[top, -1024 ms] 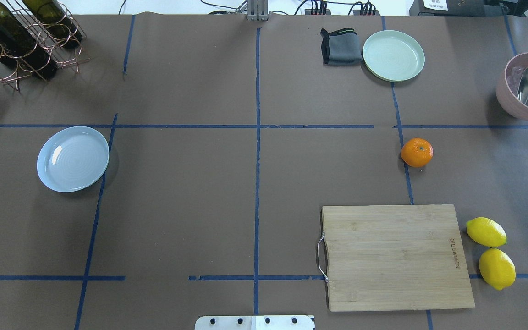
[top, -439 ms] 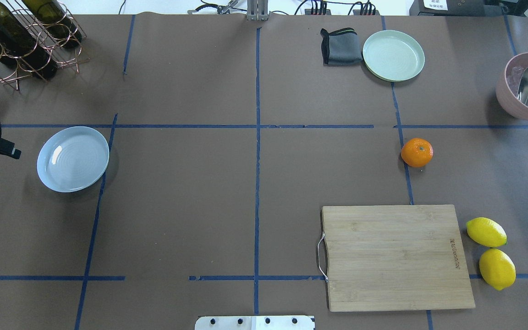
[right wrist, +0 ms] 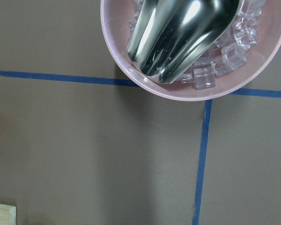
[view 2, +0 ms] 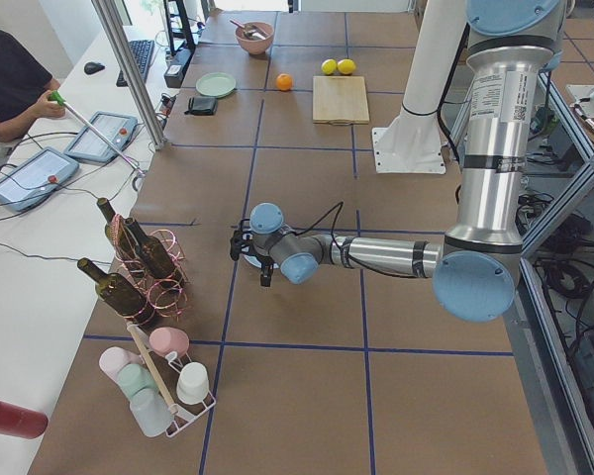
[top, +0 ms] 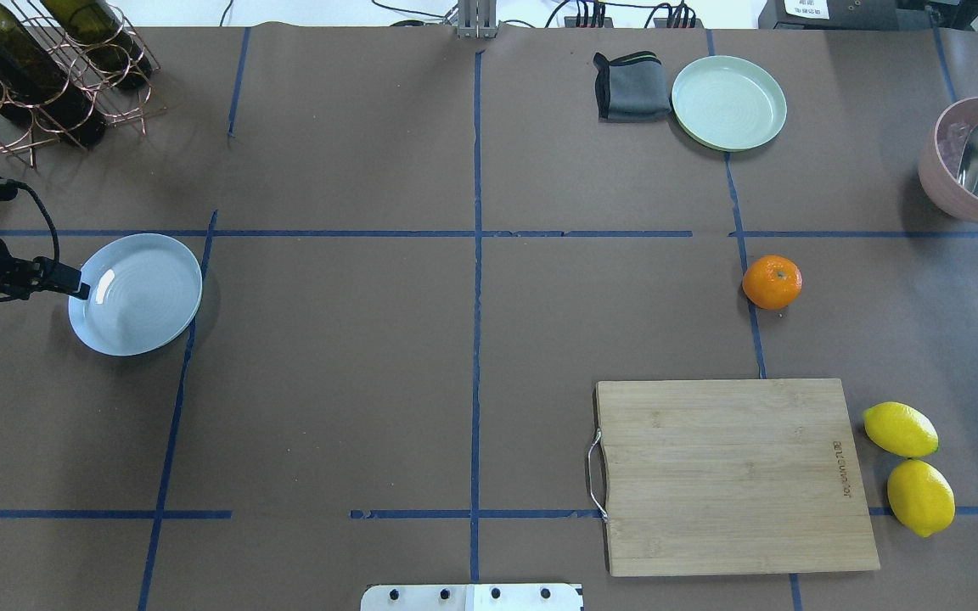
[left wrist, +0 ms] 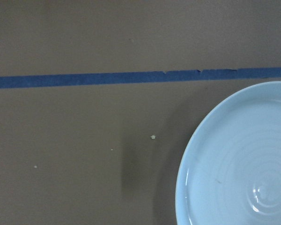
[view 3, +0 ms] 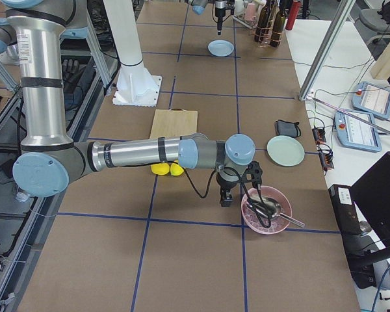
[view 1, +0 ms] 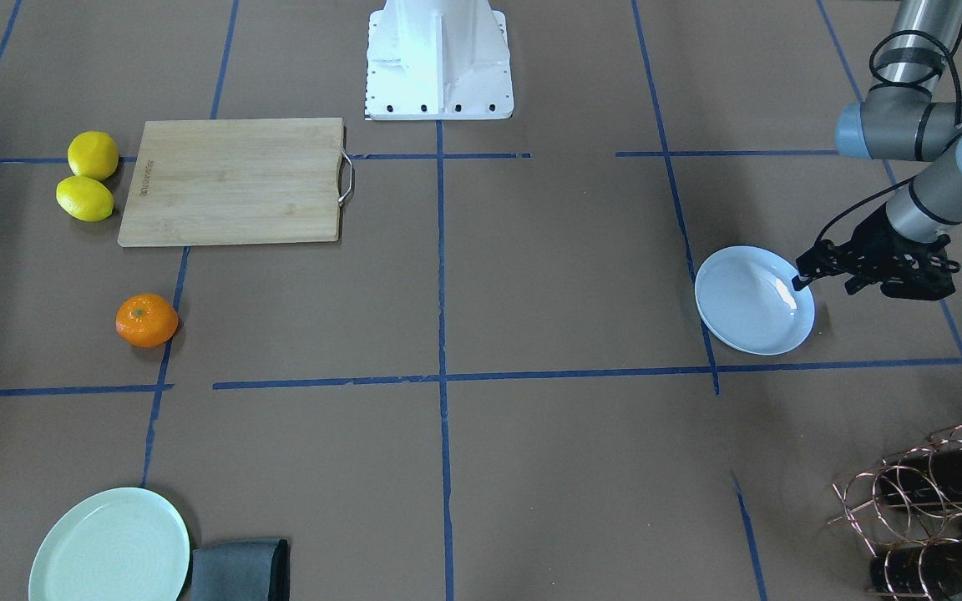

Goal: Pick orange to plate
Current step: 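Reach the left gripper down to the rim of the light blue plate, then slide the light blue plate with the left gripper toward the table center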

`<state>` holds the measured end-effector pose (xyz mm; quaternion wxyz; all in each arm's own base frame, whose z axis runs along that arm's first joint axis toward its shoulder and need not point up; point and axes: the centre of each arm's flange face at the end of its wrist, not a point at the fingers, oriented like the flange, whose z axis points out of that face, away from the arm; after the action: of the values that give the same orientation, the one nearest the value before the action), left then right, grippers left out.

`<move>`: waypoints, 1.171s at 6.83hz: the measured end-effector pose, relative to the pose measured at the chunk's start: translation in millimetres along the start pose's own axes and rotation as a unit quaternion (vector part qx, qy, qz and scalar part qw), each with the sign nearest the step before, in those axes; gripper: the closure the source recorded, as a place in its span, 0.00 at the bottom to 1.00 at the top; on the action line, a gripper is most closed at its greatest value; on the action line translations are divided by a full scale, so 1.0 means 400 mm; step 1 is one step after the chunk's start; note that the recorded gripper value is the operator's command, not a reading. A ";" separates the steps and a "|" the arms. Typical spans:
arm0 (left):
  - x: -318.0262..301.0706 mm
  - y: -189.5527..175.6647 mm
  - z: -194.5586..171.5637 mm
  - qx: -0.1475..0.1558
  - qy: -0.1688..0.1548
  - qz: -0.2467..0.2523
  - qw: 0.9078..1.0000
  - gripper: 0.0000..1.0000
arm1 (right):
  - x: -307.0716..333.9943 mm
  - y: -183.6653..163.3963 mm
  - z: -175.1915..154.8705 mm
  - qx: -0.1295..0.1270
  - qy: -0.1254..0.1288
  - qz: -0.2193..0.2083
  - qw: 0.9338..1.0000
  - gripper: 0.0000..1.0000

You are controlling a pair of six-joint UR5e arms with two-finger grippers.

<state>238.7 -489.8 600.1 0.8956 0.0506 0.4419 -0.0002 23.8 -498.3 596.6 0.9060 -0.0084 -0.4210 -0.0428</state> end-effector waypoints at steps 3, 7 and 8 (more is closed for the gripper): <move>0.008 0.002 0.035 -0.002 -0.009 0.001 1.000 0.66 | -0.001 -0.001 0.002 -0.001 0.000 -0.001 1.000 0.00; 0.044 -0.012 0.027 0.000 0.003 0.012 1.000 1.00 | -0.008 -0.002 -0.003 0.002 0.000 -0.004 1.000 0.00; 0.101 -0.028 0.003 0.001 0.024 0.021 0.999 1.00 | -0.010 -0.002 -0.006 0.003 0.000 -0.005 1.000 0.00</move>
<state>264.0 -499.1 567.8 0.8843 0.0603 0.4625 0.0192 22.8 -499.1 592.0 0.9058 -0.0037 -0.4212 -0.0462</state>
